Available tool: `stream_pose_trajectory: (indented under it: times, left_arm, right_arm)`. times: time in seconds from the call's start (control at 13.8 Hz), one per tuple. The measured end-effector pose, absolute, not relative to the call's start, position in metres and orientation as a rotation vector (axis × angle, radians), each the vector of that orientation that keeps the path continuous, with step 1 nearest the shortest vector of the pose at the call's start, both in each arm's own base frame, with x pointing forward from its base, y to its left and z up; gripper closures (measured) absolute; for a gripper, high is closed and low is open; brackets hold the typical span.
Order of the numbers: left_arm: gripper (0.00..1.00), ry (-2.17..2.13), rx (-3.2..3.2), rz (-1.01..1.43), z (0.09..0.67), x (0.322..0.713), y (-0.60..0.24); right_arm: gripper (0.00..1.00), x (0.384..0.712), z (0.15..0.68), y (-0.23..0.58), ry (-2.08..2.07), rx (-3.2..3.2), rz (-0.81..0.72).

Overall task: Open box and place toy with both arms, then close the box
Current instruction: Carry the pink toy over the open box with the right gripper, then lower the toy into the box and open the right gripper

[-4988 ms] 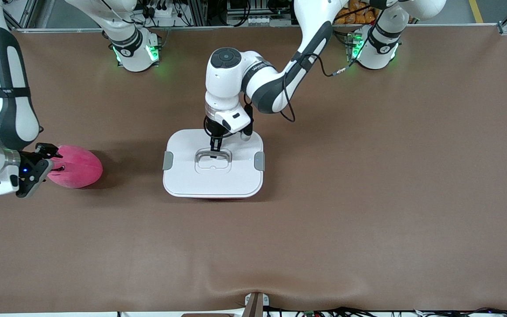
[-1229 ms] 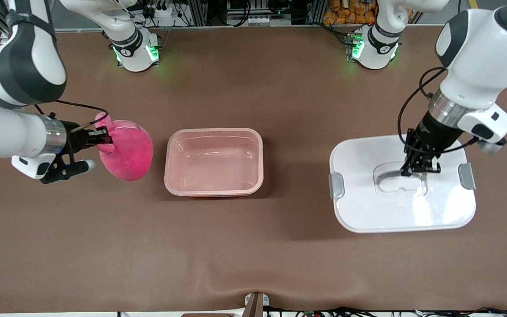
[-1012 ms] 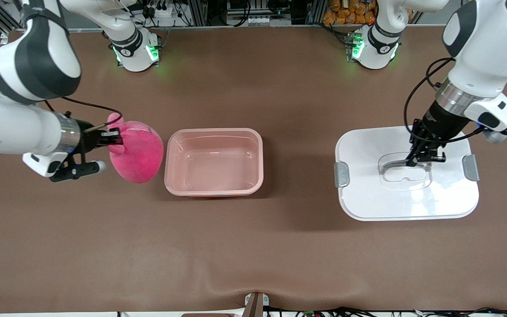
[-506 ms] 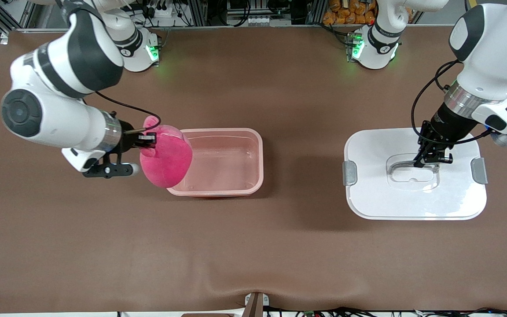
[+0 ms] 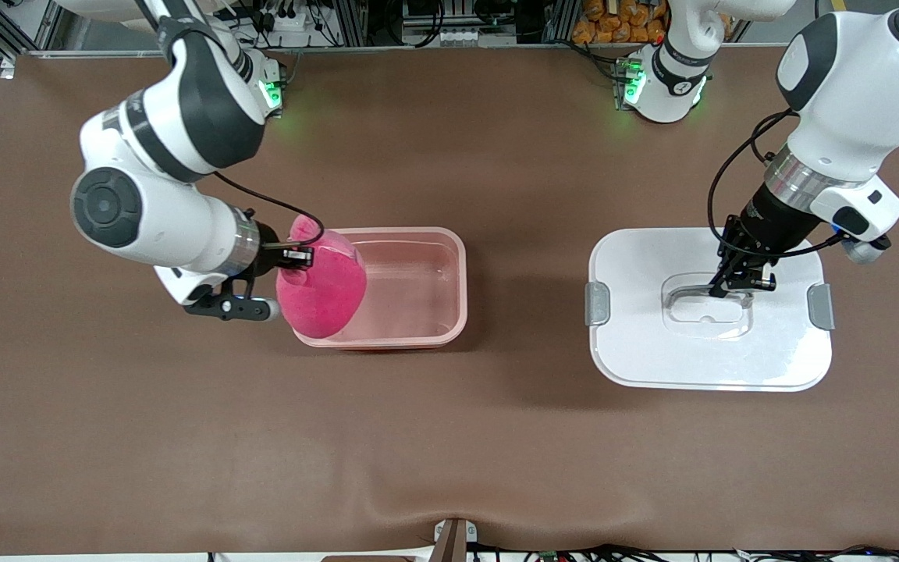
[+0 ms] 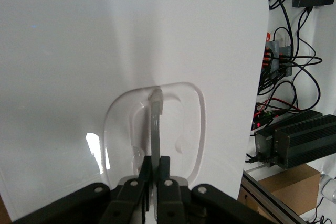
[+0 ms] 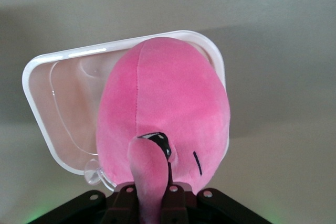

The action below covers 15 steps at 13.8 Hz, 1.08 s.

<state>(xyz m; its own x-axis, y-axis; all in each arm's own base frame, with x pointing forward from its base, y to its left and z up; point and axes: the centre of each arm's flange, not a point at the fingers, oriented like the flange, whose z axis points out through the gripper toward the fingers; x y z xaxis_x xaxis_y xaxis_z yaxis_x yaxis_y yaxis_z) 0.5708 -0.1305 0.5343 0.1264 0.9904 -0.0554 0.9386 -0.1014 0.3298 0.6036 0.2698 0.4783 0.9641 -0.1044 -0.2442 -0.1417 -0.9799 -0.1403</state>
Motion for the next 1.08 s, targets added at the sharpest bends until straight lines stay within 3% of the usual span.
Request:
stream_pose_trajectory:
  times: [1.08]
  left_arm:
    - [0.93, 1.877, 2.143, 0.227, 0.524, 0.566, -0.167]
  right_arm:
    - [0.88, 0.593, 0.427, 0.309, 0.133, -2.987, 0.466]
